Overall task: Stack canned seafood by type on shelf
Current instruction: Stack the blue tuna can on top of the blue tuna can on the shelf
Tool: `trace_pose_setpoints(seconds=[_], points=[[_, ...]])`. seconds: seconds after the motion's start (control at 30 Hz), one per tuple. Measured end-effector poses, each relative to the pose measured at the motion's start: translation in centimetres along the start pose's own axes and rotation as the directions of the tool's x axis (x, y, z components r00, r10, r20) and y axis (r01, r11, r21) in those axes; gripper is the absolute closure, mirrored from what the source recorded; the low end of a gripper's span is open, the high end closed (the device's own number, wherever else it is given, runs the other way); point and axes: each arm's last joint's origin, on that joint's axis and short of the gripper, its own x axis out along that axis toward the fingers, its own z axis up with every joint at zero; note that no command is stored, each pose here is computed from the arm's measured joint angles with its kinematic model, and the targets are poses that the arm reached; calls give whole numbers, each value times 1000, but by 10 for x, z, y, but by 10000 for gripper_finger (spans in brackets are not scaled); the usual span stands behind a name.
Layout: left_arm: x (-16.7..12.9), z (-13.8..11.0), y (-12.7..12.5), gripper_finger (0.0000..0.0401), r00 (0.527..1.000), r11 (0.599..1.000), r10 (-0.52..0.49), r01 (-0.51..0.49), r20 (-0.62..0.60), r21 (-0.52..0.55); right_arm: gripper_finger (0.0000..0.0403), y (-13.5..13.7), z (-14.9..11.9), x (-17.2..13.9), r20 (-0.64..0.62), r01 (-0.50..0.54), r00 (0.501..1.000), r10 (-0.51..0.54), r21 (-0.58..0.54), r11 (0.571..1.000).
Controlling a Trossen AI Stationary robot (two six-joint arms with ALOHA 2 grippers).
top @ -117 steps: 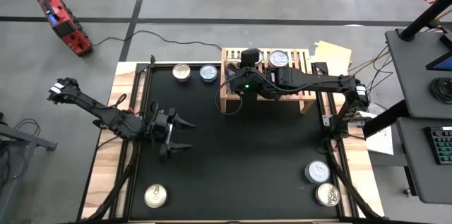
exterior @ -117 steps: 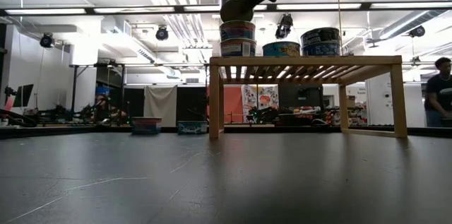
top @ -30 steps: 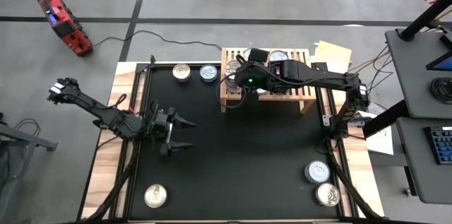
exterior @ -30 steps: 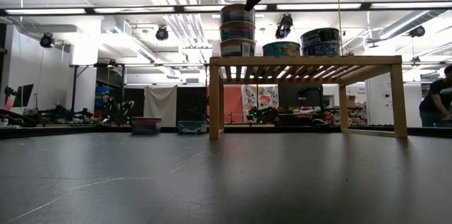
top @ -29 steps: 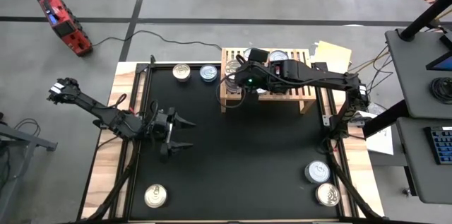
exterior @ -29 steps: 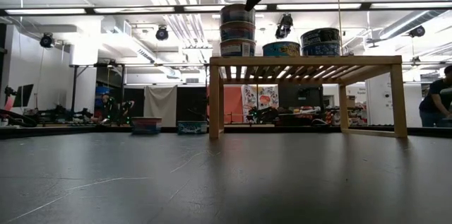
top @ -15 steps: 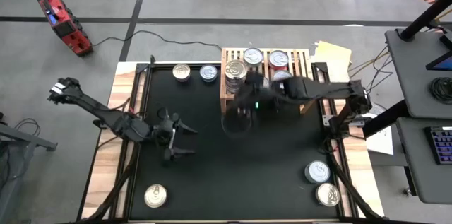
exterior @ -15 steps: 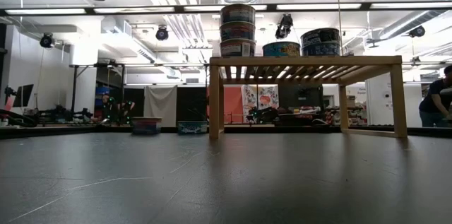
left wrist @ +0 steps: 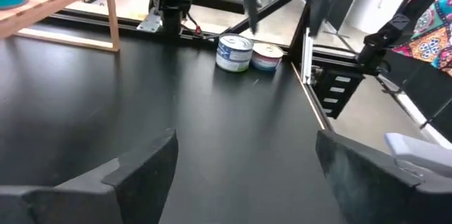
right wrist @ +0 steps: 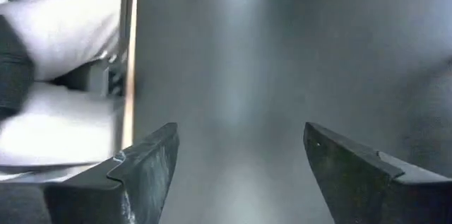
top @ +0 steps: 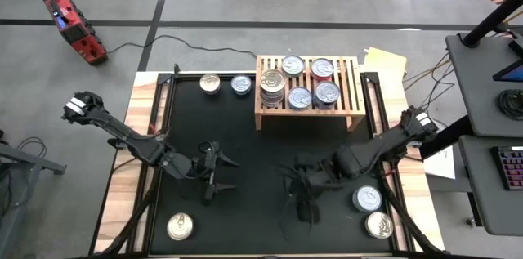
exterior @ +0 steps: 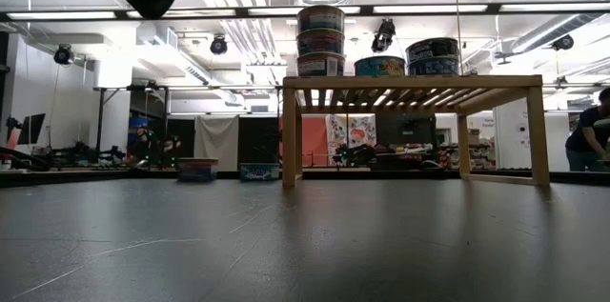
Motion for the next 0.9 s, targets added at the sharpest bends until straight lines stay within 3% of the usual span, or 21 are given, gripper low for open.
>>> trace_pose_setpoints(seconds=[0.1,0.2,0.27,0.37,0.5,0.6,0.73,0.9], points=[[5,-3,-1,91,1000,1000,16,-16,-1,4,125,12,-24,14,-116,-7,993,26,158,987],[8,-7,0,98,999,999,42,-42,-11,13,142,21,-50,27,-239,48,971,32,320,946],[10,-9,0,101,999,999,45,-45,-18,17,157,27,-70,31,-342,139,940,14,418,898],[12,-11,-1,105,999,999,46,-46,-21,19,183,32,-100,29,-513,345,857,-38,518,782],[13,-11,-1,107,999,999,48,-47,-23,19,224,38,-132,22,-638,575,756,-148,538,617],[13,-11,-1,107,999,999,46,-46,-19,17,261,42,-146,22,-663,644,725,-186,558,524],[13,-10,-1,107,999,999,44,-44,-13,14,316,40,-157,27,-679,694,700,-221,575,434],[13,-10,-1,107,999,999,44,-44,-12,14,383,31,-173,38,-710,754,650,-273,554,354]])
